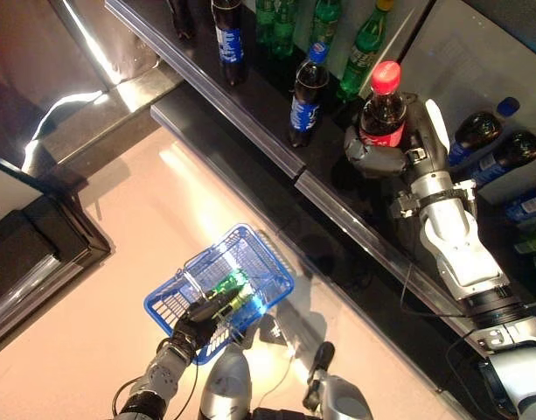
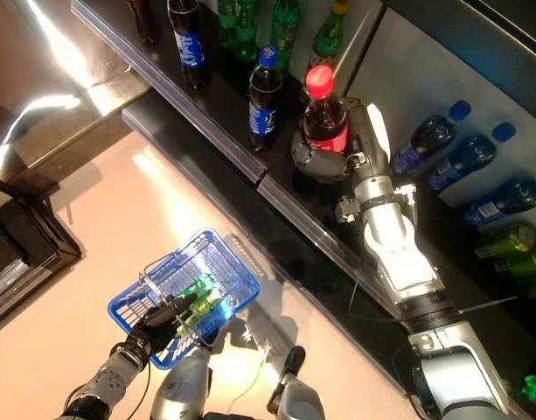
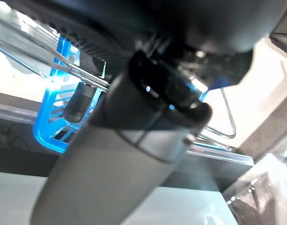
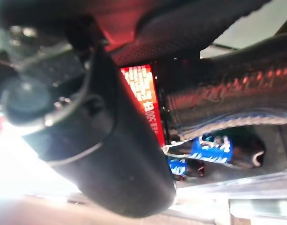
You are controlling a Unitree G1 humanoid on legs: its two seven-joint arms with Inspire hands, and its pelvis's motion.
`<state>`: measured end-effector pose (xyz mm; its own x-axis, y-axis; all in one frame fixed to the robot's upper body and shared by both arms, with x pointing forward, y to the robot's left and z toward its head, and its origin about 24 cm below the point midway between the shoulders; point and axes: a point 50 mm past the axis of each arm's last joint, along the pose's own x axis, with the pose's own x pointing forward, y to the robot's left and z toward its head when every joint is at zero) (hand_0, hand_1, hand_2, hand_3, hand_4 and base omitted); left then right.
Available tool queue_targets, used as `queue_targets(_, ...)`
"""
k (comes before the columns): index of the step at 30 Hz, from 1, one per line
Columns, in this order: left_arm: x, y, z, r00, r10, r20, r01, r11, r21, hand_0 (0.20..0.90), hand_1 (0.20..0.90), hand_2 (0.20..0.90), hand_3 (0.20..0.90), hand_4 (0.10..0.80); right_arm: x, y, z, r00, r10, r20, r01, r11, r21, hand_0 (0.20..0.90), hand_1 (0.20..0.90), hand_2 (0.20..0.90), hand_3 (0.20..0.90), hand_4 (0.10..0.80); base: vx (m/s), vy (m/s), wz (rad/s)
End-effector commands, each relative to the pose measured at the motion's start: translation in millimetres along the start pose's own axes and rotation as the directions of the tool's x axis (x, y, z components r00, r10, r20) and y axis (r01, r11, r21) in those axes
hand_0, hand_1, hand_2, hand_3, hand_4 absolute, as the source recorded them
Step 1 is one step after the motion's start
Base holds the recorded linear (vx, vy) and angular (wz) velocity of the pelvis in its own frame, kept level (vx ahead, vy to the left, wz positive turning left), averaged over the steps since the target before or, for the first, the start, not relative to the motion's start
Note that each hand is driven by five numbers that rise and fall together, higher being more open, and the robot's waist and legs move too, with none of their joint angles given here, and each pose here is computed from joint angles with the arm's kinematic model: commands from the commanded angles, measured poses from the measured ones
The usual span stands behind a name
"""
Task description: Pick up the drink and place into the basket.
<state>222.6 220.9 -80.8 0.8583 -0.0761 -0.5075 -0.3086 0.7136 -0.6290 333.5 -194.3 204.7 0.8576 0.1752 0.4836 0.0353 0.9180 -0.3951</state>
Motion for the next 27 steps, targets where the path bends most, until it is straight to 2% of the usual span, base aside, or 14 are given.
queue_targets(1, -0.9, -35.4, 22.1, 0.947, -0.295, 0.126, 0.291, 0.955, 0.048, 0.3, 0.3, 0.3, 0.2, 0.1, -6.7, 8.5, 20.1, 0.988, -0.008, 0.152, -0.006, 0.996, 0.089, 0.3, 0.3, 0.3, 0.2, 0.1, 0.009, -0.031, 0.01)
queue_targets(14, -13.8, -99.8, 46.1, 0.809, -0.56, 0.179, 0.544, 0.829, 0.133, 0.3, 0.3, 0.3, 0.2, 0.1, -13.2, 31.8, 36.0, 0.972, 0.067, 0.226, -0.107, 0.98, 0.169, 0.3, 0.3, 0.3, 0.2, 0.1, -0.009, -0.035, 0.11)
queue_targets(19, -19.1, -117.4, 56.5, 0.759, -0.618, 0.205, 0.598, 0.786, 0.158, 0.3, 0.3, 0.3, 0.2, 0.1, -16.8, 43.0, 42.5, 0.955, 0.117, 0.272, -0.177, 0.963, 0.204, 0.3, 0.3, 0.3, 0.2, 0.1, -0.004, -0.011, 0.07)
queue_targets(27, -36.1, -153.7, 69.3, 0.623, -0.75, 0.222, 0.723, 0.661, 0.204, 0.3, 0.3, 0.3, 0.2, 0.1, -23.8, 70.0, 53.1, 0.906, 0.249, 0.344, -0.336, 0.915, 0.224, 0.3, 0.3, 0.3, 0.2, 0.1, 0.002, -0.026, 0.04)
